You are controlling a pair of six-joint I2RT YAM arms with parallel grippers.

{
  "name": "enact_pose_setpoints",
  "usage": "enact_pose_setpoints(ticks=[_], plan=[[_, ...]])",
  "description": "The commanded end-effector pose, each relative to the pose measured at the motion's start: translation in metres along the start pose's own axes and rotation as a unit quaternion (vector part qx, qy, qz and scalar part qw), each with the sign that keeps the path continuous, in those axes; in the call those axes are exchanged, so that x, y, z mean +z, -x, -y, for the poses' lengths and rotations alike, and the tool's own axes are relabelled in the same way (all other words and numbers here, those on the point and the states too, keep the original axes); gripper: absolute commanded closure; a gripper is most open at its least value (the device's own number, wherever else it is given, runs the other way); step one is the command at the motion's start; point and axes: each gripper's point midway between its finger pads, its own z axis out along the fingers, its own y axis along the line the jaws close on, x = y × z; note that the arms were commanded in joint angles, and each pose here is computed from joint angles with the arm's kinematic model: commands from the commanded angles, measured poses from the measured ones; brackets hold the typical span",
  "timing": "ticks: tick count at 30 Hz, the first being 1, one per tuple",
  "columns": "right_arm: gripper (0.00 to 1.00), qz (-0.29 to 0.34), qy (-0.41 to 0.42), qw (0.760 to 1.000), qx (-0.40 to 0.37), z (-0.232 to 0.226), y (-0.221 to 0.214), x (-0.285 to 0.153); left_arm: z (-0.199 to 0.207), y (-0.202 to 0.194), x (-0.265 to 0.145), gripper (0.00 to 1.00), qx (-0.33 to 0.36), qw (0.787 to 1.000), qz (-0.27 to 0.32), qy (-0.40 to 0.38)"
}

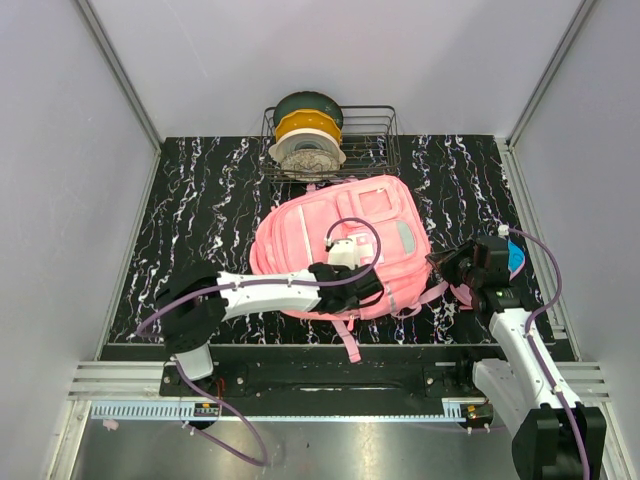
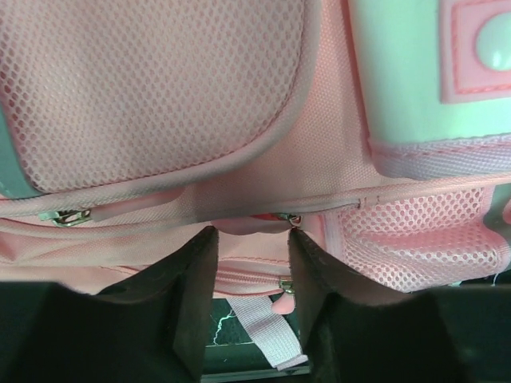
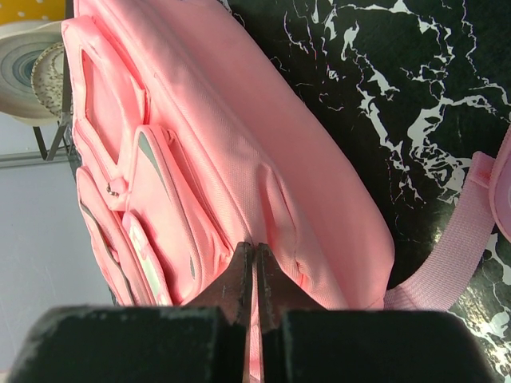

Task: Pack the student bag
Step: Unzip the student bag at the center of the board.

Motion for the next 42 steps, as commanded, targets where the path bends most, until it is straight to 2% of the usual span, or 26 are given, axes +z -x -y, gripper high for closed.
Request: enact_pose_setpoints(ticks=[1,2,6,10,11,17,27,32,35,38,42], plan=[[1.0,0.013,0.034,0.999,-0.01,-0.021,0.008,-0.006,0.032,0.031,-0.016,0.51,-0.025,0.998,0.04,-0.052],[1.0,0.014,0.033,0.999,-0.011,-0.02,0.009,-0.006,0.032,0.034,-0.022,0.32,-0.019,0.997,0.043,-0.056],[1.0,0.012,0.033,0.999,-0.011,-0.02,0.008,-0.005,0.044,0.073,-0.079,0.26,-0.026,0.989,0.093,-0.117],[1.0,0.011,0.033,0.999,-0.007,-0.02,0.008,-0.003,0.05,0.091,-0.099,0.23,-0.042,0.979,0.124,-0.155],[1.0,0.013,0.034,0.999,-0.007,-0.021,0.009,-0.003,0.058,0.094,-0.099,0.23,-0.044,0.976,0.129,-0.171],[1.0,0.014,0.032,0.999,-0.008,-0.021,0.01,-0.005,0.069,0.054,-0.065,0.3,-0.039,0.983,0.054,-0.169],[1.0,0.012,0.035,0.999,-0.005,-0.021,0.008,-0.007,0.039,0.032,-0.015,0.32,-0.04,0.993,0.021,-0.113],[1.0,0.014,0.036,0.999,-0.004,-0.021,0.008,-0.007,0.048,0.024,-0.012,0.34,-0.035,0.991,0.0,-0.131],[1.0,0.013,0.034,0.999,-0.005,-0.02,0.008,-0.007,0.049,0.008,-0.004,0.37,-0.038,0.99,-0.028,-0.132],[1.0,0.016,0.035,0.999,-0.004,-0.022,0.009,-0.007,0.05,-0.006,-0.003,0.46,-0.044,0.988,-0.048,-0.143],[1.0,0.014,0.035,0.999,-0.004,-0.021,0.009,-0.005,0.042,-0.013,0.0,0.48,-0.04,0.99,-0.048,-0.128]])
